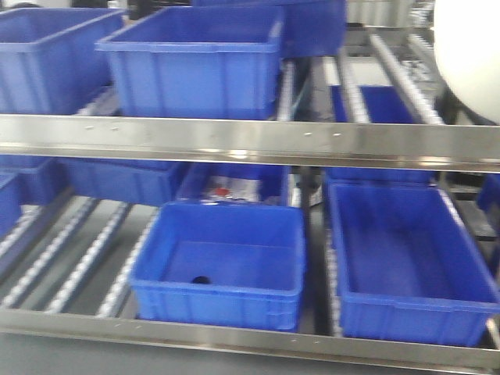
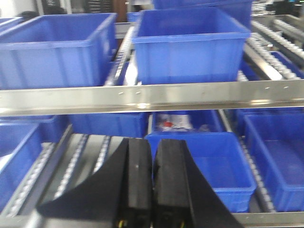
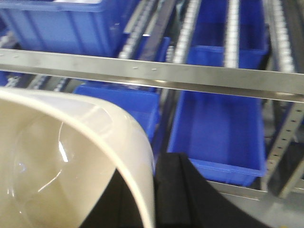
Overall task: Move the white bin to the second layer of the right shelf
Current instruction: 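Drive up to the roller shelf with blue bins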
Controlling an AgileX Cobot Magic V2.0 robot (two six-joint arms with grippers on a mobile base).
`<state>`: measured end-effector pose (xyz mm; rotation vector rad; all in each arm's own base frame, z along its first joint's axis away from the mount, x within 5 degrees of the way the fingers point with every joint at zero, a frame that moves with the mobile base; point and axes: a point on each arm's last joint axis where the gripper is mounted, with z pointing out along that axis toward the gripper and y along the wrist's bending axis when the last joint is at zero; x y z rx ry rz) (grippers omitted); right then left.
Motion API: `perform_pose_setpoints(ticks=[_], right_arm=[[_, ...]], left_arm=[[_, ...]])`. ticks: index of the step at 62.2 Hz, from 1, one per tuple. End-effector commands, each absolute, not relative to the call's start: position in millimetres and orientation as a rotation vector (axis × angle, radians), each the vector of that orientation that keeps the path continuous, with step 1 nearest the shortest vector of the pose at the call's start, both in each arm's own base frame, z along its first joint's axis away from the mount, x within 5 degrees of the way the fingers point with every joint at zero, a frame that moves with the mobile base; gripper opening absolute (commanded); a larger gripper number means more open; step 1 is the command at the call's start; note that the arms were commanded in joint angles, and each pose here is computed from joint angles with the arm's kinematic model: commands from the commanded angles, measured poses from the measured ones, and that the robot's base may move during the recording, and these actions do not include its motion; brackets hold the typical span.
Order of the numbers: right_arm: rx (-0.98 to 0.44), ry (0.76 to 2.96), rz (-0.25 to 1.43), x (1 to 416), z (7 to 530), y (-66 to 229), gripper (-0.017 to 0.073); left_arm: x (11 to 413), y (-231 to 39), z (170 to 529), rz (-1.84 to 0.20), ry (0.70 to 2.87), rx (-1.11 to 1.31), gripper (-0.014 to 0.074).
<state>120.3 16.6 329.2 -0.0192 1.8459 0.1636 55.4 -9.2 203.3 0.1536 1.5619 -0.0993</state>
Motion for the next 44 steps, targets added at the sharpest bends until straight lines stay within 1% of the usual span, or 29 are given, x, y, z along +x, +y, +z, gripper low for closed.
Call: perform_pose_setpoints(ticks=[1,44], right_arm=[[-0.024,1.712,0.172,122.1,349.5,16.8,0.0056],[-0.024,1.712,0.172,122.0,349.5,16.8,0.0056]], left_arm=[[55.8,-8.8,199.4,-0.105,1.501,0.137,0.0085],[55.8,-8.8,199.4,-0.105,1.501,0.137,0.0085]])
